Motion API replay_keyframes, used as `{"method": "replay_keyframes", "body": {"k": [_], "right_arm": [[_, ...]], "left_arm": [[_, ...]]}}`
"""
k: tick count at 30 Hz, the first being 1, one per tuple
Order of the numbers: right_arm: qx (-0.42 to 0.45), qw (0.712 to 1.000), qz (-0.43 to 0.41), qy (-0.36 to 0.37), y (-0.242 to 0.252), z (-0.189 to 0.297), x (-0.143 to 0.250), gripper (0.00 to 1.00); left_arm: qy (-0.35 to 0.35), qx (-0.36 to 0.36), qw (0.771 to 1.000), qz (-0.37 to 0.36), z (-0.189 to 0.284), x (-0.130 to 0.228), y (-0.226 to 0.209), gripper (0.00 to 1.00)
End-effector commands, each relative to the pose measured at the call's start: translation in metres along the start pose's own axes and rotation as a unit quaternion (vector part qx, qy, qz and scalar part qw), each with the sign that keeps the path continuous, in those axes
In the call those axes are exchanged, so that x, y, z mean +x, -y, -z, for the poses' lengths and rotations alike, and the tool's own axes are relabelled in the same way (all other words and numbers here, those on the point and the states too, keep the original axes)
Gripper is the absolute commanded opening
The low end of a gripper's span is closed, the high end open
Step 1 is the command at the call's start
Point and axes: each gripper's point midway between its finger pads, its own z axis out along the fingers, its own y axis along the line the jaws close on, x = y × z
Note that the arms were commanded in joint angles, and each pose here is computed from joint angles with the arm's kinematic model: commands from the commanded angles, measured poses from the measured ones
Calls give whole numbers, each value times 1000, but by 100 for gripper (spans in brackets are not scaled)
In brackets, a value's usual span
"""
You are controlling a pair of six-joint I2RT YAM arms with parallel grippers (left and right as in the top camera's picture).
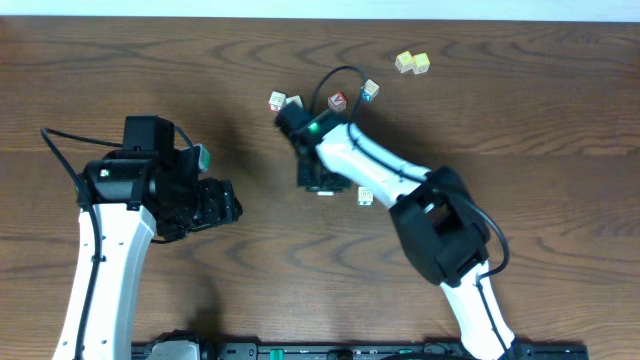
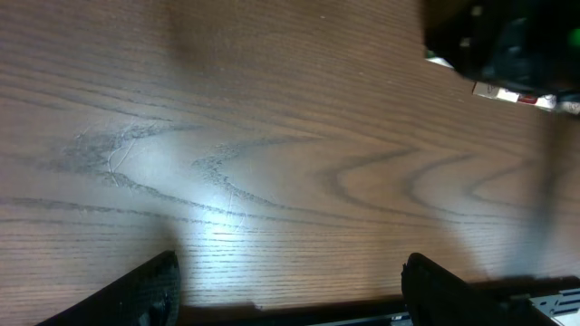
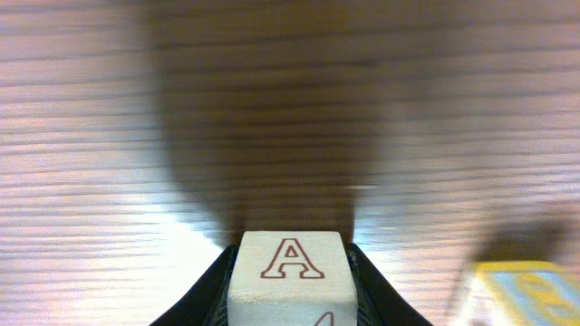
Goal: Lift 4 blocks
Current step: 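Open the right gripper and retract it to the right side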
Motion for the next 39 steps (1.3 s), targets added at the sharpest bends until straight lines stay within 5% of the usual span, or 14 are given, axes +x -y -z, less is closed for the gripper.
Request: {"method": "replay_keyframes", "body": {"k": [1, 9, 31, 39], "right_arm": [[-29, 998, -1, -49, 20, 12, -2, 25], [0, 996, 8, -93, 50, 13, 8, 28], [2, 997, 43, -66, 19, 12, 21, 34], [3, 997, 44, -68, 20, 13, 22, 47]], "left_arm": [[7, -4, 1000, 1, 4, -4, -1, 79], [7, -4, 1000, 2, 4, -4, -1, 79], [7, -4, 1000, 2, 4, -4, -1, 79], [7, -4, 1000, 1, 4, -4, -1, 79]]}}
